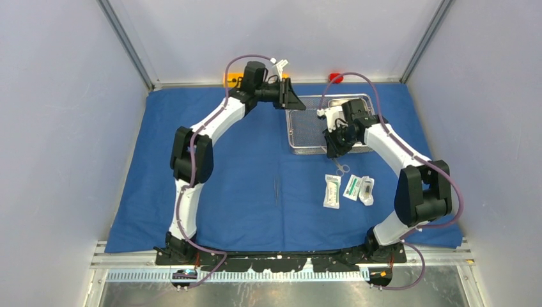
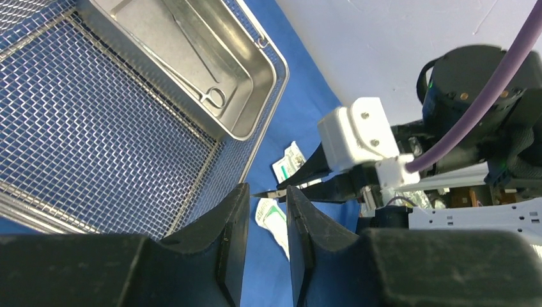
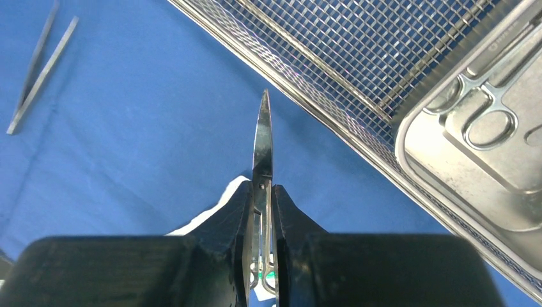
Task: Open and lay out the surgical kit
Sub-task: Pick up the medical item from the surgical kit, then place the medical item in the surgical kit.
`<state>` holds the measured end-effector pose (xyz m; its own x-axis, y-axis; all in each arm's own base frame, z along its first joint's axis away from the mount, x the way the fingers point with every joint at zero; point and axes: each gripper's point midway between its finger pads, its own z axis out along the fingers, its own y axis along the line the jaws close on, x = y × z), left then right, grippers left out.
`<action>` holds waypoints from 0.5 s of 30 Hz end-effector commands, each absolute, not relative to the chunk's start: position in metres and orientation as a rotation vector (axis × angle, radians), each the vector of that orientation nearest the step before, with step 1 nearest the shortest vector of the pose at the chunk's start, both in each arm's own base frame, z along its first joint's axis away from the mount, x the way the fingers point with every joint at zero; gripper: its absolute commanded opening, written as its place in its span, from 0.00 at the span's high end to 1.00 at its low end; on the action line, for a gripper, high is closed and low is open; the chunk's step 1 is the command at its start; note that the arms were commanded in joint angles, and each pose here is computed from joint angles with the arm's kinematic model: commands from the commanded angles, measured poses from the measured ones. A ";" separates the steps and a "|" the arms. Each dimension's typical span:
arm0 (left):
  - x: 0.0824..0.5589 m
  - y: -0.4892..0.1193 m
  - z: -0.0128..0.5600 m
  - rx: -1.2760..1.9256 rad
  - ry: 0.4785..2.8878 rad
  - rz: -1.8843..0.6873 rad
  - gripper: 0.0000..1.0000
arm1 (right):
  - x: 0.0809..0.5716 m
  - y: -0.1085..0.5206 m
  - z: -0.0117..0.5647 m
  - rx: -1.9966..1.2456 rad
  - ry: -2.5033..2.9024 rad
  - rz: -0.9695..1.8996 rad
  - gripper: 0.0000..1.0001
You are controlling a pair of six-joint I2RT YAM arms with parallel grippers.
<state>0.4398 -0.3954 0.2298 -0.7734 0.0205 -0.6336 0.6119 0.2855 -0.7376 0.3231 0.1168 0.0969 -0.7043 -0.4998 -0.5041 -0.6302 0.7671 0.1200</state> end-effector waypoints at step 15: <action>0.353 -0.322 0.298 1.011 1.561 -1.629 0.47 | 0.337 0.212 0.225 -0.667 2.153 1.059 1.00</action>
<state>0.3790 -0.3391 0.2518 -0.6917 0.0731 -0.7185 0.7219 0.0985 -0.6849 0.3331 0.1805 0.1710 -0.7131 -0.2633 -0.6497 -0.6181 0.6734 0.4056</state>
